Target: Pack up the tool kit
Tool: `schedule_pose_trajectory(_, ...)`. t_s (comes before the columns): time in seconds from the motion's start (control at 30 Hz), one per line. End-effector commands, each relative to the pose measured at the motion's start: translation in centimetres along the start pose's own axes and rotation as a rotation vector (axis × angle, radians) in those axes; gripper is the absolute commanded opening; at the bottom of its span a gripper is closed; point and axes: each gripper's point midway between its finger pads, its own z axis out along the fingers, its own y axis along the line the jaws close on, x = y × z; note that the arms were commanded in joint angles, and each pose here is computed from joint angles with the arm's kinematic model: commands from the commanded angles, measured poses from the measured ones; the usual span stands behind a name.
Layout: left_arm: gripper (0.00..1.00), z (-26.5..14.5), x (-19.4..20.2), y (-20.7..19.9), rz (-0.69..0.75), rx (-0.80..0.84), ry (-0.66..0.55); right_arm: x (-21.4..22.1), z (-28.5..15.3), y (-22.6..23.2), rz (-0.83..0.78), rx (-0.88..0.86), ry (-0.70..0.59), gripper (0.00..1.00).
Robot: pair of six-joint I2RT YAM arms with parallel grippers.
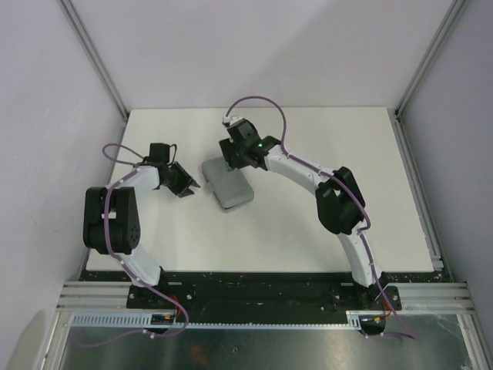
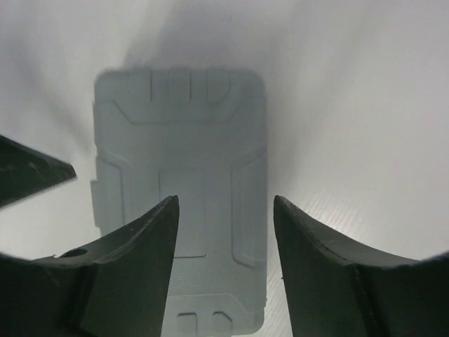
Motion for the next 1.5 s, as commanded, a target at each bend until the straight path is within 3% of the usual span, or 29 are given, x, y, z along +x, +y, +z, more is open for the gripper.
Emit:
schedule_pose_trajectory(0.0, 0.43, -2.6, -2.4, -2.4, 0.057, 0.074, -0.112, 4.5, 1.6, 2.2, -0.036, -0.169, 0.168, 0.65)
schedule_pose_trajectory(0.2, 0.6, -2.0, -1.3, -3.4, 0.085, 0.15, -0.048, 10.0, 3.2, 1.2, -0.227, -0.05, 0.297, 0.86)
schedule_pose_trajectory(0.6, 0.71, 0.7, 1.6, -3.3, 0.102, 0.23, 0.071, 17.6, 4.6, -2.9, -0.31, 0.131, 0.483, 0.89)
schedule_pose_trajectory(0.67, 0.68, 1.5, 2.6, -2.5, 0.082, 0.21, 0.105, 18.7, 4.7, -3.4, -0.308, 0.145, 0.505, 0.89)
schedule_pose_trajectory(0.8, 0.49, 2.9, 4.3, -0.7, 0.037, 0.159, 0.166, 21.0, 4.8, -4.2, -0.294, 0.153, 0.548, 0.89)
schedule_pose_trajectory(0.93, 0.38, 3.9, 5.7, 0.8, 0.003, 0.123, 0.217, 23.0, 4.8, -4.8, -0.285, 0.155, 0.581, 0.89)
schedule_pose_trajectory(1.23, 0.33, 5.0, 7.6, 1.8, 0.007, 0.095, 0.282, 22.2, 4.1, -3.5, -0.28, 0.098, 0.585, 0.86)
schedule_pose_trajectory(1.47, 0.31, 5.6, 8.9, 1.1, 0.048, 0.115, 0.343, 22.7, 2.1, -1.9, -0.163, -0.026, 0.631, 0.83)
